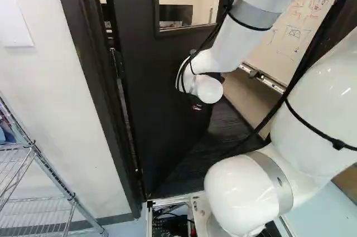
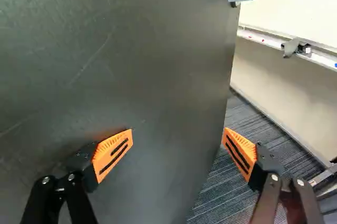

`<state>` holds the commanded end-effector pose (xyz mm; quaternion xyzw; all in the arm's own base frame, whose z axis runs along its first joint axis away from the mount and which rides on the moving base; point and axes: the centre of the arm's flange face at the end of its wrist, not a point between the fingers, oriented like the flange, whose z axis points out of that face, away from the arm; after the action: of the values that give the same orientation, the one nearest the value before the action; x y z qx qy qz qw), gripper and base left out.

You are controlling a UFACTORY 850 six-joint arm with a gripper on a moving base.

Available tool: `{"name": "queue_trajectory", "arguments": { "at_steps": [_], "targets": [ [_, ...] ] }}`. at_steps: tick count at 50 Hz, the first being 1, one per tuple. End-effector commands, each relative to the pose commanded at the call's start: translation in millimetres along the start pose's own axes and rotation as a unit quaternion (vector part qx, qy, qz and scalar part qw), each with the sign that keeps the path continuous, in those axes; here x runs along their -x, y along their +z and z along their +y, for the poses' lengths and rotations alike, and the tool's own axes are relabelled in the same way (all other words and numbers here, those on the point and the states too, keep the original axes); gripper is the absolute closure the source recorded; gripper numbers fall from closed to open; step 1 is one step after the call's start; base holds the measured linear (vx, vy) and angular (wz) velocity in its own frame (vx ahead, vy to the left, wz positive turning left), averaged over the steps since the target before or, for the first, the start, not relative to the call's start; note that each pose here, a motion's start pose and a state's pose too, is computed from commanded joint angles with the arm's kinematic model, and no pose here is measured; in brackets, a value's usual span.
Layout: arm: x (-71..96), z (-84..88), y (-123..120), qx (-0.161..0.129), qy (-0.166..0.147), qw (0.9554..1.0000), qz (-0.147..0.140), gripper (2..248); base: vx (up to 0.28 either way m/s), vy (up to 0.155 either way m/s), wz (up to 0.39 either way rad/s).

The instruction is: Open the door and move inside

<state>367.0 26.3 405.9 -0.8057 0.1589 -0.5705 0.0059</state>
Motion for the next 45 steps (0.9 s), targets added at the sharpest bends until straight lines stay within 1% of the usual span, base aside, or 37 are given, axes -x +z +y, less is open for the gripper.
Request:
{"name": "queue_trajectory", "arguments": {
  "at_steps": [45],
  "targets": [
    [-1.2, -54.3, 29, -0.044, -0.017, 0.9988, -0.01, 3, 0.0, 0.0, 0.0]
  ]
}}
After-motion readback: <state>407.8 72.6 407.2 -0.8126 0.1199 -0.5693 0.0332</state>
